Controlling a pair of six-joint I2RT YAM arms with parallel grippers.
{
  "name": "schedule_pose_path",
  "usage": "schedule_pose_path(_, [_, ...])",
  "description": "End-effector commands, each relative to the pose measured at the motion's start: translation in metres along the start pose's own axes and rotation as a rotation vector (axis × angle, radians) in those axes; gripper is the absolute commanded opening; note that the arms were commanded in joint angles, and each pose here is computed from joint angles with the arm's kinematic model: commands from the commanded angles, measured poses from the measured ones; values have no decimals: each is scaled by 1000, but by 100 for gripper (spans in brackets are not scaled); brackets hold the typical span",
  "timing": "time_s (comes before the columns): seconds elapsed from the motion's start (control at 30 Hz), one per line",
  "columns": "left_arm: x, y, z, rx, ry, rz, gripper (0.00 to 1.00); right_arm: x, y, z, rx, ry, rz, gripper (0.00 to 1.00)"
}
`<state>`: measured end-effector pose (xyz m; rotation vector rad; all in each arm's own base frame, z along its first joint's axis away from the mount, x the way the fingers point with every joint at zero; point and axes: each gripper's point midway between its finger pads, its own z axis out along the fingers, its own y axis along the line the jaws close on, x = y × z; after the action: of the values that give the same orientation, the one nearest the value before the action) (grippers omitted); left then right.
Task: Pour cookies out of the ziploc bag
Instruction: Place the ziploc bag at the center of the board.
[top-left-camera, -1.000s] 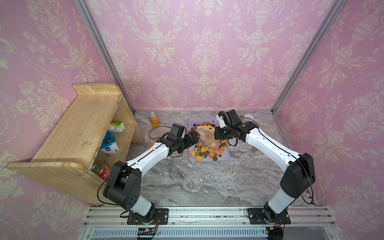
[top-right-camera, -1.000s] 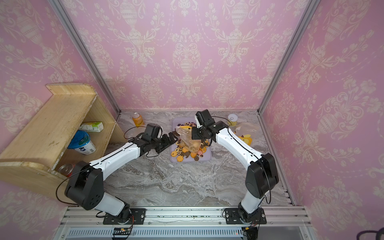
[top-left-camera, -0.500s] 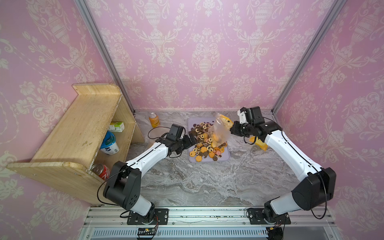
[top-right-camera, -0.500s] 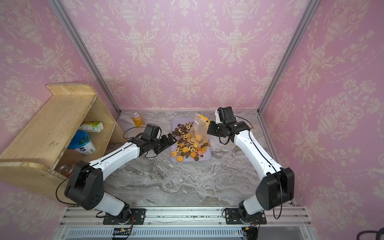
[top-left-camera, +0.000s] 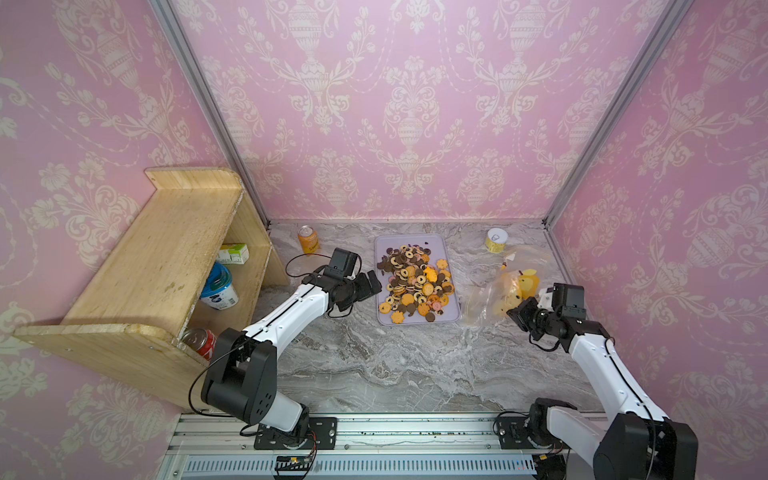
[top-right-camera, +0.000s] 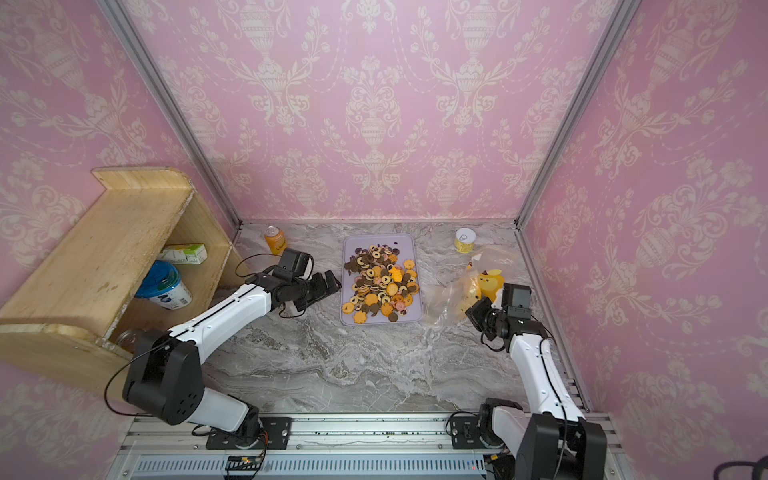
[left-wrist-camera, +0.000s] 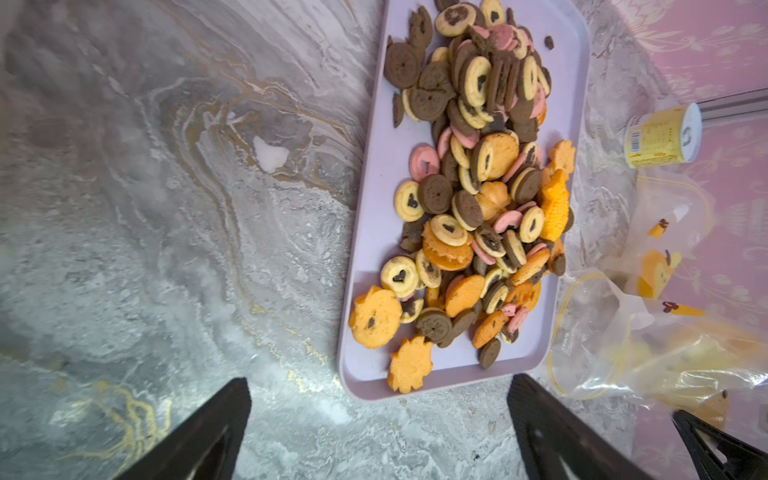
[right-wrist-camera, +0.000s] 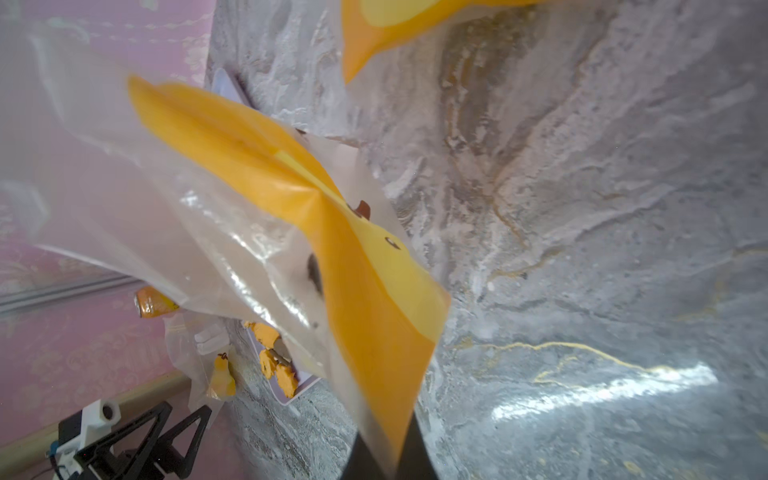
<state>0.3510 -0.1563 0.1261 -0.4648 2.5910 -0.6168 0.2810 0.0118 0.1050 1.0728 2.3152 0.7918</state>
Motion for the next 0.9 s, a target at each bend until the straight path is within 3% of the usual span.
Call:
schedule_pose_path(0.0, [-6,24,-24,-92,-95,45,99,-11,11,-5,-69,-32,-14,2])
schedule_pose_path(0.03, [-8,30,-28,-114,-123,53,99,-16,8,-6,-47,-48,-21,16])
schedule_pose_path(0.1, [-15,36,-40,-139,-193,78,99,-28,2,-8,7,-86,-39,55])
schedule_pose_path(0.13, [-20,38,-47,-146,-235,87,99,-36,-1,-9,33,-115,-56,87])
schedule_pose_path(0.17, [-24,42,-53,-162,-281,90,99,-43,-4,-10,59,-148,-66,100])
schedule_pose_path(0.23, [-34,63,-67,-239,-406,47,99,-54,-13,-12,111,-217,-77,100])
schedule_pose_path(0.37, [-47,83,-105,-315,-625,134,99,-59,-27,-16,172,-277,-103,100])
schedule_pose_path(0.47, [-51,100,-136,-409,-781,265,99,-63,-36,-25,219,-336,-117,100])
schedule_pose_path(0.53, [-50,97,-150,-421,-855,424,99,-68,-40,-36,224,-426,-139,100])
schedule_pose_path(0.67, [-49,108,-164,-452,-995,471,99,-70,-18,-46,107,-578,-323,100])
schedule_pose_path(0.8, [-51,121,-145,-530,-1056,534,99,-55,8,-48,69,-700,-612,100])
schedule_pose_path(0.87, [-55,128,-127,-569,-1032,534,99,-50,18,-49,45,-758,-718,100])
